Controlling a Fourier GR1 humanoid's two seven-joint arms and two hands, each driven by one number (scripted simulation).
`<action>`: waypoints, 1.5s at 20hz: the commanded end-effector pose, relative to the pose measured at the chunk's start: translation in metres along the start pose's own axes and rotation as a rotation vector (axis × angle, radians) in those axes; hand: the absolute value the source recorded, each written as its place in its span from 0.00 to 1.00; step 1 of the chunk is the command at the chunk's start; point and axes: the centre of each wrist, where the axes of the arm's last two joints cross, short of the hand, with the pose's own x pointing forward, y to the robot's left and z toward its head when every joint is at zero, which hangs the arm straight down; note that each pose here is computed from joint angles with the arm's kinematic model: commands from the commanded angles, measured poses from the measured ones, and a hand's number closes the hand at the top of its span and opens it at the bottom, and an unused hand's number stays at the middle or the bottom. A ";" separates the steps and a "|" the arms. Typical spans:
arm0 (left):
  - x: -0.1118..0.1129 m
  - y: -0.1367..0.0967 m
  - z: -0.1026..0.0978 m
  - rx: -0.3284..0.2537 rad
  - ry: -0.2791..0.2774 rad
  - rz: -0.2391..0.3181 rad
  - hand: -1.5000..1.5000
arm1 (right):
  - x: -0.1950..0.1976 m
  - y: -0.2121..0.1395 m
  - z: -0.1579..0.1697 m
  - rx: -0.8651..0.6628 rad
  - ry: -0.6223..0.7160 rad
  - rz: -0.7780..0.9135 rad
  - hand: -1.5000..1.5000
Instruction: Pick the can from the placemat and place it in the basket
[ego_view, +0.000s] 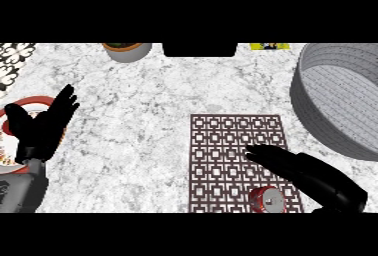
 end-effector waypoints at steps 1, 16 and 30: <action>0.018 0.009 -0.018 0.014 -0.012 -0.005 0.50 | -0.014 0.016 -0.020 0.028 0.029 0.045 0.00; 0.019 -0.015 0.002 0.015 -0.017 -0.004 0.50 | -0.032 -0.001 0.009 0.056 -0.063 -0.023 0.00; -0.007 0.000 -0.005 0.005 0.005 0.006 0.50 | -0.026 0.045 -0.013 0.063 -0.006 0.087 0.00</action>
